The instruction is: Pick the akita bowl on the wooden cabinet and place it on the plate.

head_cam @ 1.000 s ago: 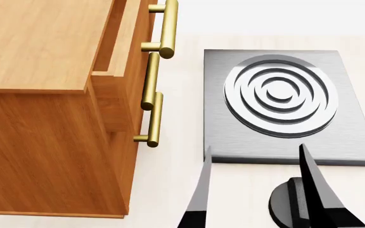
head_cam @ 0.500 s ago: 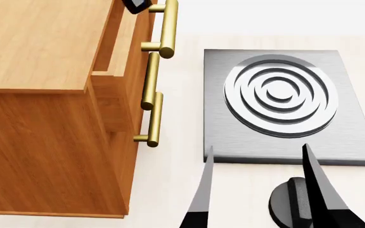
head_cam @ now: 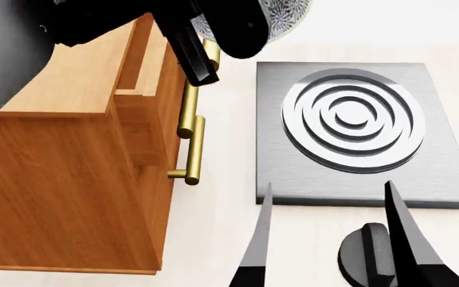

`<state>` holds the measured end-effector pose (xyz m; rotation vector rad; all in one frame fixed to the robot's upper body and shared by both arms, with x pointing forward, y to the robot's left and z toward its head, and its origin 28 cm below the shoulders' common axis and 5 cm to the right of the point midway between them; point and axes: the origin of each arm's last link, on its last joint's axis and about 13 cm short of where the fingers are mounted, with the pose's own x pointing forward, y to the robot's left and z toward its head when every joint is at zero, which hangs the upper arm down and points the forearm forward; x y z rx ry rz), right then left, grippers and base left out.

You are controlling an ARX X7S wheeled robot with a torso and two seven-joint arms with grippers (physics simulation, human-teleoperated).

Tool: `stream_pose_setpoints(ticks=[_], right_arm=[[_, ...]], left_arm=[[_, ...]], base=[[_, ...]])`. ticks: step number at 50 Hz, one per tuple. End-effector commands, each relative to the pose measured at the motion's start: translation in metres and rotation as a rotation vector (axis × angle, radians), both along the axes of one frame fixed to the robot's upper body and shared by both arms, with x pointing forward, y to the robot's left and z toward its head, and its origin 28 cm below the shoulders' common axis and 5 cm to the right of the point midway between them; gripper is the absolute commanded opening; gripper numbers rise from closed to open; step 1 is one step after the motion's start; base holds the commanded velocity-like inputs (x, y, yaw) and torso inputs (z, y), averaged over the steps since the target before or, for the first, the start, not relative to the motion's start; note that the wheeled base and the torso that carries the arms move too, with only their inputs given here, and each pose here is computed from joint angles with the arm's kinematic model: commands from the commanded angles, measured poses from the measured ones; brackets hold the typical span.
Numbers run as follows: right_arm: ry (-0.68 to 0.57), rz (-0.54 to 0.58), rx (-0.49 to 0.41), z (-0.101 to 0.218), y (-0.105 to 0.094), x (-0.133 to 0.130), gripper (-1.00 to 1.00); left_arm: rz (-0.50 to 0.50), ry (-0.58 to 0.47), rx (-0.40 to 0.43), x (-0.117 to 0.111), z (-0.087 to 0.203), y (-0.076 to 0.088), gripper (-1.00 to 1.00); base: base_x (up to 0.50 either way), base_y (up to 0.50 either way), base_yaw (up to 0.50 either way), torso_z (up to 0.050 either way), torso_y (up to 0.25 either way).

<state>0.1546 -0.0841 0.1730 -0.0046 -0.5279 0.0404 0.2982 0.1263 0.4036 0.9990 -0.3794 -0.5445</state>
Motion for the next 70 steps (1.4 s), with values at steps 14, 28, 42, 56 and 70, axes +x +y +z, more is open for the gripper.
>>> stream_pose_setpoints(ticks=[14, 28, 42, 56, 70], right_arm=[[-0.004, -0.005, 0.0, 0.001, -0.001, -0.001, 1.0], [-0.004, -0.003, -0.003, 0.0, 0.0, -0.001, 1.0], [0.005, -0.002, 0.0, -0.001, -0.001, 0.0, 1.0], [0.003, -0.004, -0.003, 0.0, -0.001, 0.0, 1.0], [0.003, -0.008, -0.004, 0.0, -0.002, 0.0, 1.0]], left_arm=[[-0.052, 0.0, 0.024, 0.002, -0.022, -0.011, -1.0], [-0.067, -0.027, -0.007, -0.011, -0.02, -0.003, -1.0], [-0.099, -0.031, -0.021, -0.02, -0.024, -0.002, -1.0], [-0.122, -0.02, -0.008, -0.025, -0.035, 0.001, -1.0], [-0.147, -0.004, -0.024, -0.029, -0.047, 0.004, -1.0]], base=[[0.0, 0.0, 0.0, 0.0, 0.0], [0.0, 0.0, 0.0, 0.0, 0.001], [0.0, 0.0, 0.0, 0.0, 0.0], [0.0, 0.0, 0.0, 0.0, 0.0], [0.0, 0.0, 0.0, 0.0, 0.001]])
